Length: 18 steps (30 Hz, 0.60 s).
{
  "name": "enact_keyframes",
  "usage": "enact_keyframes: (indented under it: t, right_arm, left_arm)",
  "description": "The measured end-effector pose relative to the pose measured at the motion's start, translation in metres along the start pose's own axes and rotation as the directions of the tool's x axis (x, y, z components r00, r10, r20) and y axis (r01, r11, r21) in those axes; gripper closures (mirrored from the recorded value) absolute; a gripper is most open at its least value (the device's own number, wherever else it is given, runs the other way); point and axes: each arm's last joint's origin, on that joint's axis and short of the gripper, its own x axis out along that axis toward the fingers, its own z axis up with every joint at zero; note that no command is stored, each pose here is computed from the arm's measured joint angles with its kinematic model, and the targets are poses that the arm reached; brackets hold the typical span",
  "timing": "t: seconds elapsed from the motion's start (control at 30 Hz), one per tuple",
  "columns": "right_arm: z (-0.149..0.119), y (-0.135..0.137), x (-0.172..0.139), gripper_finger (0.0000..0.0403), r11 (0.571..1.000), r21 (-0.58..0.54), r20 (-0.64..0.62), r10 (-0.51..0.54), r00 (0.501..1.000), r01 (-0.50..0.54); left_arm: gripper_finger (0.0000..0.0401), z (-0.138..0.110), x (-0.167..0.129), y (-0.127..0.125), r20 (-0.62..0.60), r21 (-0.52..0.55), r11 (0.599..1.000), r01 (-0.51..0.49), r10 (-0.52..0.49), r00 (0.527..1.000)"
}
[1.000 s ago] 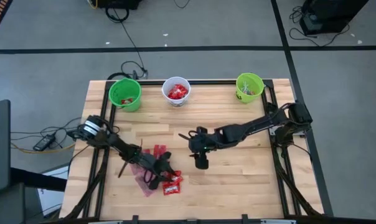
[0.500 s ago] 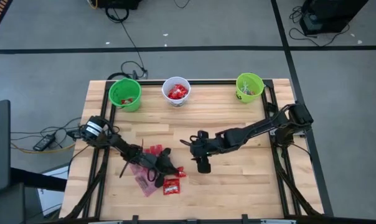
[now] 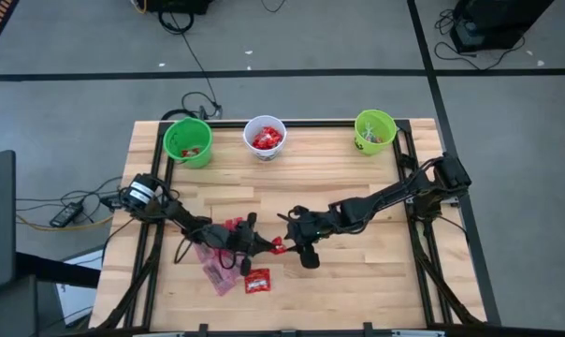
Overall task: Sort candy by brand, put in halloween buckets
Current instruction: Put the red candy into the white bucket
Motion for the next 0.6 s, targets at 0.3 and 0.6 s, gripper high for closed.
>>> enact_keyframes:
  t: [0.3, 0.6]
  right_arm:
    - [0.0024, 0.0012, 0.0, 0.028, 0.999, -0.026, 0.021, 0.028, 0.999, -0.027]
    - [0.0028, 0.0007, 0.0, 0.0391, 0.999, -0.036, 0.028, 0.009, 1.0, -0.008]
  left_arm:
    - [0.0395, 0.0054, 0.0001, 0.0008, 0.059, -0.02, 0.999, -0.04, 0.041, 0.997]
    - [0.039, 0.0068, 0.0003, 0.0016, 0.071, -0.036, 0.999, -0.04, 0.043, 0.997]
